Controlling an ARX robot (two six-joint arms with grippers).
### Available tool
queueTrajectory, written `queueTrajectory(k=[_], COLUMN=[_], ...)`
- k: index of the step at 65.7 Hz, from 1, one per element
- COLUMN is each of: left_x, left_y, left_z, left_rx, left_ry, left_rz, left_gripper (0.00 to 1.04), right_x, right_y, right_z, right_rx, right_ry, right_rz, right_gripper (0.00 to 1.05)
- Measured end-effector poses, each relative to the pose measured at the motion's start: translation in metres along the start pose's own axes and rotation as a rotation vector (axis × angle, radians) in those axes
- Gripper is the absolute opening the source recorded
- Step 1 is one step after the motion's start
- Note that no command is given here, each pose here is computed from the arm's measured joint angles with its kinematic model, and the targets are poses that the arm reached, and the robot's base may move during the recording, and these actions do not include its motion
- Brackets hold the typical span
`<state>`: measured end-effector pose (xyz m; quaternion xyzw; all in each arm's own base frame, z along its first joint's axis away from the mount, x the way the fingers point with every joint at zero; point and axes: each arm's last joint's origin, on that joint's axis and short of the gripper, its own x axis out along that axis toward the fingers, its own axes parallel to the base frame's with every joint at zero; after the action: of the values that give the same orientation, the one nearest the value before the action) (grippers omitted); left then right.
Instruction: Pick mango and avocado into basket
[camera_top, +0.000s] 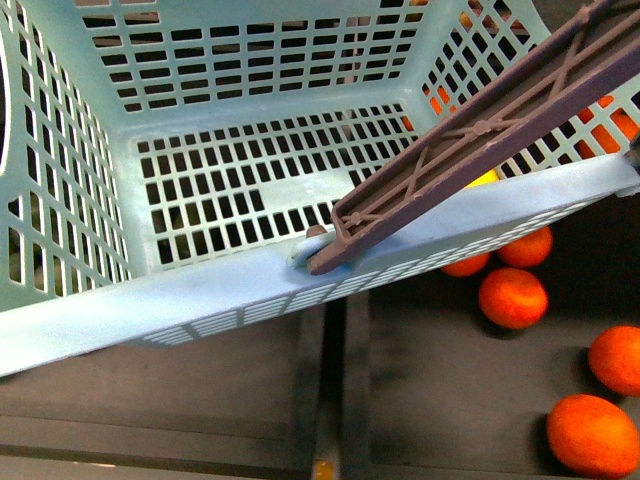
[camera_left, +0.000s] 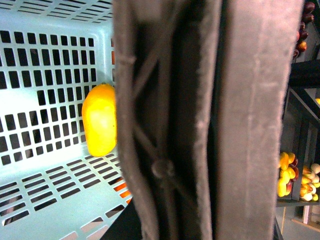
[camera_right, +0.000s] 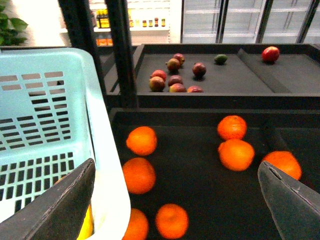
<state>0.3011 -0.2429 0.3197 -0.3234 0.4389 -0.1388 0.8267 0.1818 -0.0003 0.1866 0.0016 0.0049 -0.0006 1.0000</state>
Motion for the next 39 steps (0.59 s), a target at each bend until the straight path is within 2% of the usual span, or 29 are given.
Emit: queueTrajectory(k=[39], left_x=[0.0], left_y=[-0.0001], left_z=[-0.0001], left_rx=[0.001], left_ry=[0.0], left_rz=[0.0], left_gripper=[0.14], right_x=[0.0], right_y=[0.0], right_z=[-0.0001], right_rx=[0.0], right_ry=[0.001], right_rz=[0.0], right_gripper=[0.96])
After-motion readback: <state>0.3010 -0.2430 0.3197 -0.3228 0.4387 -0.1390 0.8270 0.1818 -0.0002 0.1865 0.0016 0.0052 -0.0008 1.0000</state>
